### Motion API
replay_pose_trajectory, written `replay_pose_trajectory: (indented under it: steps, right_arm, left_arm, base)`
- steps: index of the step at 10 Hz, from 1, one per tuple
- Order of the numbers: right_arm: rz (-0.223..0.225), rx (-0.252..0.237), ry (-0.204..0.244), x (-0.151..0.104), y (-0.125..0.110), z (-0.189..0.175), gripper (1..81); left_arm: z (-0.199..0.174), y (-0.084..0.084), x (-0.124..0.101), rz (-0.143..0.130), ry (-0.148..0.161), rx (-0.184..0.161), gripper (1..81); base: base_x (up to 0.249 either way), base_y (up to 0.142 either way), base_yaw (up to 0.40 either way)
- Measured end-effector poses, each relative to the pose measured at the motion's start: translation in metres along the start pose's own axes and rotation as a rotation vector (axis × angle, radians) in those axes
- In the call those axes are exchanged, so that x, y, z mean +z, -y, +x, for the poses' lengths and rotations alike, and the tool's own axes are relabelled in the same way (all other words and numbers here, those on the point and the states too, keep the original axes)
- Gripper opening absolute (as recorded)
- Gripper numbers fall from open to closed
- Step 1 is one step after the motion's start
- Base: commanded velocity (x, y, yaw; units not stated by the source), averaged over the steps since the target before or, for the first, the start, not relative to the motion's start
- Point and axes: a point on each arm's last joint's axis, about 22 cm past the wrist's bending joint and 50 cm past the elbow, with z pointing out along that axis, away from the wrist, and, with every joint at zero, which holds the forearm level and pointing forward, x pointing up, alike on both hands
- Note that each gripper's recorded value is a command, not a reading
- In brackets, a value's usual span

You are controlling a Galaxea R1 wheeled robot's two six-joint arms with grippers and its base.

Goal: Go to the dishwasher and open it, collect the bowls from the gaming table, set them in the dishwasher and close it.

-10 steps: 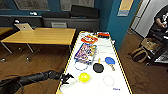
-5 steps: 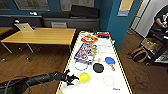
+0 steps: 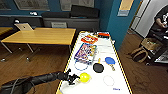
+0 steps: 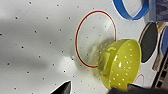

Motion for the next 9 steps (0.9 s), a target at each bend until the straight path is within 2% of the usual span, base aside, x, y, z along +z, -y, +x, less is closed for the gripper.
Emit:
replay_pose_trajectory:
  steps: [1, 4, 6, 8, 9]
  right_arm:
    - [0.002, -0.001, 0.001, 0.001, 0.001, 0.000, 1.0]
    - [0.001, -0.001, 0.004, 0.002, 0.002, -0.001, 1.0]
    - [0.000, -0.001, 0.004, 0.002, 0.001, -0.001, 1.0]
    - [0.000, -0.001, 0.005, 0.002, 0.002, -0.001, 1.0]
    - [0.000, -0.001, 0.005, 0.002, 0.002, -0.001, 1.0]
  left_arm:
    - [0.004, 0.000, 0.002, 0.003, -0.008, -0.026, 81.1]
    - [0.004, -0.008, 0.014, -0.002, -0.015, -0.032, 81.1]
    - [0.007, -0.013, 0.020, -0.006, -0.024, -0.051, 81.1]
    - [-0.003, -0.023, 0.029, -0.011, -0.012, -0.022, 81.1]
    - [-0.003, -0.022, 0.029, -0.010, -0.014, -0.018, 81.1]
  base:
    - [0.000, 0.000, 0.000]
    - [0.000, 0.000, 0.000]
    - [0.000, 0.000, 0.000]
    - [0.000, 0.000, 0.000]
    - [0.000, 0.000, 0.000]
